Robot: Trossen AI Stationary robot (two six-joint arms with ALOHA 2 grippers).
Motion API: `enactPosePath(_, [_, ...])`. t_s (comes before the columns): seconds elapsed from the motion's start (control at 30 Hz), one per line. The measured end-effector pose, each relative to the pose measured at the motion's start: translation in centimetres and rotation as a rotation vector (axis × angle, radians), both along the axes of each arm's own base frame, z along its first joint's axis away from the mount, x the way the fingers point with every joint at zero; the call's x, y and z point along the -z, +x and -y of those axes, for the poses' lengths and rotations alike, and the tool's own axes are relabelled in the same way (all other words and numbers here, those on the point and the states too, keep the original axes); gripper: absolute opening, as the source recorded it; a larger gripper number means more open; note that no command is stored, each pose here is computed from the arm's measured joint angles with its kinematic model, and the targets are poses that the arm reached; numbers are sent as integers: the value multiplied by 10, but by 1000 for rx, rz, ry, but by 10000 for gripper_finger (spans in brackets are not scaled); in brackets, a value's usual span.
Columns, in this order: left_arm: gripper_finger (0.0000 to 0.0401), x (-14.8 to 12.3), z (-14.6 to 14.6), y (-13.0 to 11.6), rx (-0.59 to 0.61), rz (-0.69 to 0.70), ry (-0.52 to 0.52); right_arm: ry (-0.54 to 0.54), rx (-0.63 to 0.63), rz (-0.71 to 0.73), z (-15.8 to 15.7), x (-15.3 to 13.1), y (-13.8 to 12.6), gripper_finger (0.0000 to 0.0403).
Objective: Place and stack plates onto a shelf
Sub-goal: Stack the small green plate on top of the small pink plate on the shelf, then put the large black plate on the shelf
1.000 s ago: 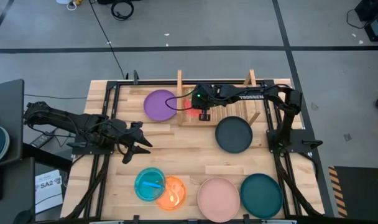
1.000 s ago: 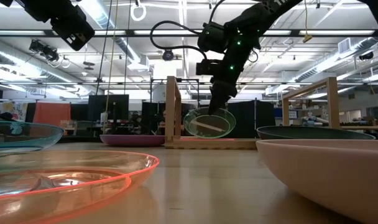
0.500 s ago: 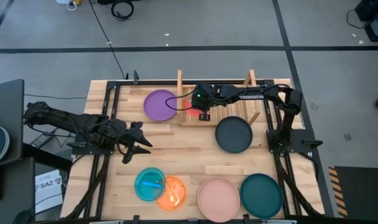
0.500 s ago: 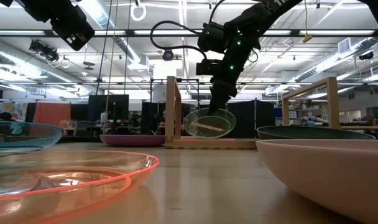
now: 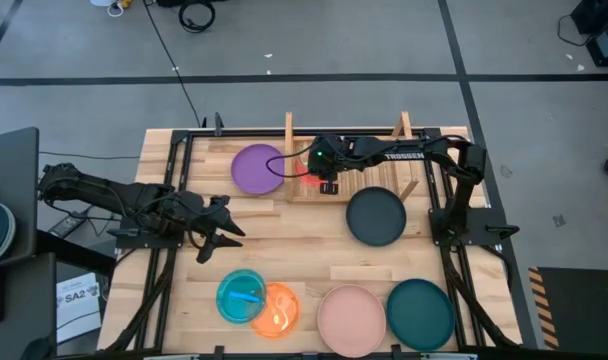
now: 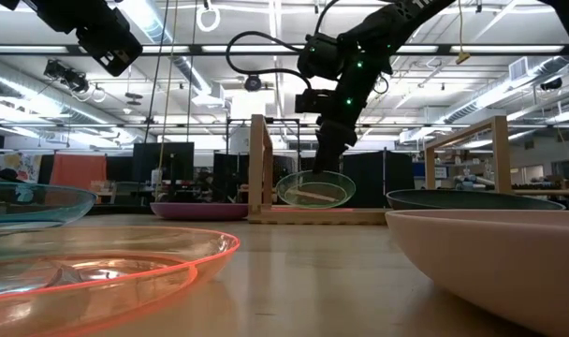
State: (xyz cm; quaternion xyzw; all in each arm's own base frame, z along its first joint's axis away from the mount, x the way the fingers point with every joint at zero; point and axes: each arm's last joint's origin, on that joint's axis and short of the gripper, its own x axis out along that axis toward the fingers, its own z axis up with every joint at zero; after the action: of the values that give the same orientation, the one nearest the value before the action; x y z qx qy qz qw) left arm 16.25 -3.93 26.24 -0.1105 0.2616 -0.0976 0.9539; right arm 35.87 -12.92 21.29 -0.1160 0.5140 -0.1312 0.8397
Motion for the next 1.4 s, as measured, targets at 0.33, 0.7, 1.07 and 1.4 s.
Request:
enactPosePath(0.33, [146, 0, 0, 0, 0, 0, 0, 1, 0, 0, 0, 0, 0, 155])
enactPosePath(0.7, [146, 0, 0, 0, 0, 0, 0, 96, -60, 33, -3, 0, 1, 156])
enactPosePath(1.07, [146, 0, 0, 0, 0, 0, 0, 105, -66, 36, -4, 0, 1, 156])
enactPosePath(1.4, [146, 0, 0, 0, 0, 0, 0, 120, -61, -26, -6, 3, -4, 156])
